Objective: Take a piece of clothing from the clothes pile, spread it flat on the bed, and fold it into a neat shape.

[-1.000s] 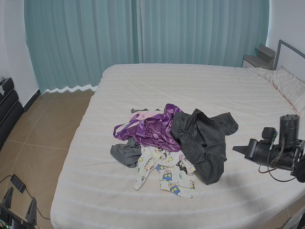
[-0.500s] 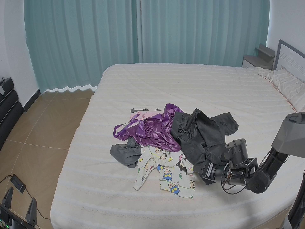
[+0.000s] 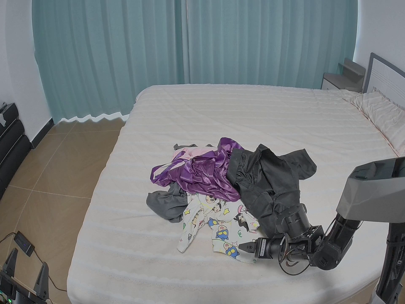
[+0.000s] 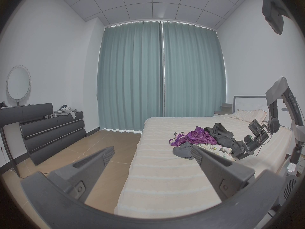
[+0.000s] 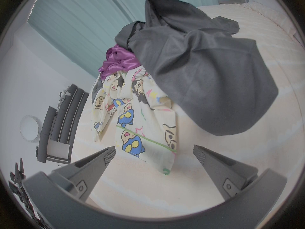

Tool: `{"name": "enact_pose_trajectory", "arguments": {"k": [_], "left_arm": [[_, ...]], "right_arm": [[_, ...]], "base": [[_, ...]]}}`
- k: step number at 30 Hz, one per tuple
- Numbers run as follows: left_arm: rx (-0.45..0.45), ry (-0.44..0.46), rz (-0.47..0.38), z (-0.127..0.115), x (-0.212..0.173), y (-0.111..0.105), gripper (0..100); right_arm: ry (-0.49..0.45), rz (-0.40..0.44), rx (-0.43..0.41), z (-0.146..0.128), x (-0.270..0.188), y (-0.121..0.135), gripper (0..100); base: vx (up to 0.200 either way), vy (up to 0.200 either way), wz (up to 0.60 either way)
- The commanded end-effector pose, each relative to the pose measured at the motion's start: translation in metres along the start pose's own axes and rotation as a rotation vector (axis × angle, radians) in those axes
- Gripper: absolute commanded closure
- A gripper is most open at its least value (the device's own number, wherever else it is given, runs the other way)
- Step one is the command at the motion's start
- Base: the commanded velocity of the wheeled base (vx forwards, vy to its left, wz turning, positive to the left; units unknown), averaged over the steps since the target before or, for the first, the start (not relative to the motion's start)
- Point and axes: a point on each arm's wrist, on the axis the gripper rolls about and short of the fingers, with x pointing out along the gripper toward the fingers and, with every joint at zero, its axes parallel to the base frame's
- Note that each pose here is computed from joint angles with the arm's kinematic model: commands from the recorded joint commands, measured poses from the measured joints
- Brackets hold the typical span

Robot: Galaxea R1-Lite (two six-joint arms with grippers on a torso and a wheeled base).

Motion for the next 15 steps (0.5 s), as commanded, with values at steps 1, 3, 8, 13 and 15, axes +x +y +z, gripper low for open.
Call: {"name": "enact_pose_trajectory", "arguments": {"k": [1,3,8,13,15], "left_arm": [[0.0,0.001,0.0,-0.005,0.0,0.0,0],[0.0,0.001,0.0,-0.005,0.0,0.0,0],[0.0,0.001,0.0,-0.005,0.0,0.0,0],[0.0,0.001,0.0,-0.005,0.0,0.0,0],[0.0,0.001,0.0,-0.005,0.0,0.0,0]], "right_arm": [[0.013,0.002,-0.019,-0.004,0.006,0.003,0],[0.015,0.002,-0.034,-0.004,0.007,0.003,0],[0.028,0.002,-0.08,-0.009,0.013,0.005,0],[0.041,0.009,-0.1,-0.013,0.022,0.012,0],[0.039,0.009,-0.102,-0.013,0.025,0.013,0]], "base": [[0.0,0.0,0.0],[0.0,0.0,0.0],[0.0,0.0,0.0],[0.0,0.0,0.0],[0.0,0.0,0.0]]}}
